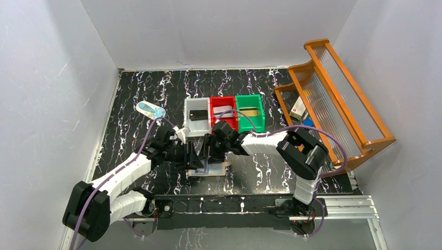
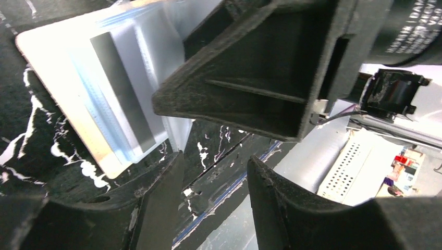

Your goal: Take the credit cards out of the card holder

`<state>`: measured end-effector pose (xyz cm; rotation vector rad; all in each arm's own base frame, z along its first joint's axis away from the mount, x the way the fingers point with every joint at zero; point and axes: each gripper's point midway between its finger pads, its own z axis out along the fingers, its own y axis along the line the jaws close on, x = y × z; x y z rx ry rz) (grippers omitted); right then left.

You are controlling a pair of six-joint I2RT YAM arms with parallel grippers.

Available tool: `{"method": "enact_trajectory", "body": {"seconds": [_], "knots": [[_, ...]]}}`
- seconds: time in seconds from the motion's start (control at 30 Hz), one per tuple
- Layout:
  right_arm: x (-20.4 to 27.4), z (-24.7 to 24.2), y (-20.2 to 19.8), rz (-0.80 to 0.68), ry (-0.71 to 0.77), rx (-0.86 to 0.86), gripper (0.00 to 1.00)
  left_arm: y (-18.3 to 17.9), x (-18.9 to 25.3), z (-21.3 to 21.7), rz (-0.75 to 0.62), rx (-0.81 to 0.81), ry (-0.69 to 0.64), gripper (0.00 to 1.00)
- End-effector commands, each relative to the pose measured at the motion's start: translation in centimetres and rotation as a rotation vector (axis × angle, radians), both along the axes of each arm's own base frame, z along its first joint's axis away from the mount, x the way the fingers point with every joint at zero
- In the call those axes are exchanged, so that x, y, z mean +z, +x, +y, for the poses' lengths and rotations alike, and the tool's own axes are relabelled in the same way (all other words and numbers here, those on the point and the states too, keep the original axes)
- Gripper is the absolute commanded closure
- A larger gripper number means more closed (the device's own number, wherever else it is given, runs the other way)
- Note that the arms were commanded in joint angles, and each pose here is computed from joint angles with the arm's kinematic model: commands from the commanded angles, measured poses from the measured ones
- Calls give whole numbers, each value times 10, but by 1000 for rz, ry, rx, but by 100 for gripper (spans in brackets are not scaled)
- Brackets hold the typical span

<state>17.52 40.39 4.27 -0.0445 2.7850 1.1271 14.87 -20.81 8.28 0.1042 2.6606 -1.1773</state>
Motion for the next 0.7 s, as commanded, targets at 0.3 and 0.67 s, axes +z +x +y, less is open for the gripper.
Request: {"method": "enact_trajectory", "body": {"seconds": [0.3,0.67], "knots": [[-7,-5,-9,18,-12,13,36,13,-13,12,2,42,121,47],[9,2,-5,3,53,18,34,19,-4,-16,-7,-57,-23,75]]}}
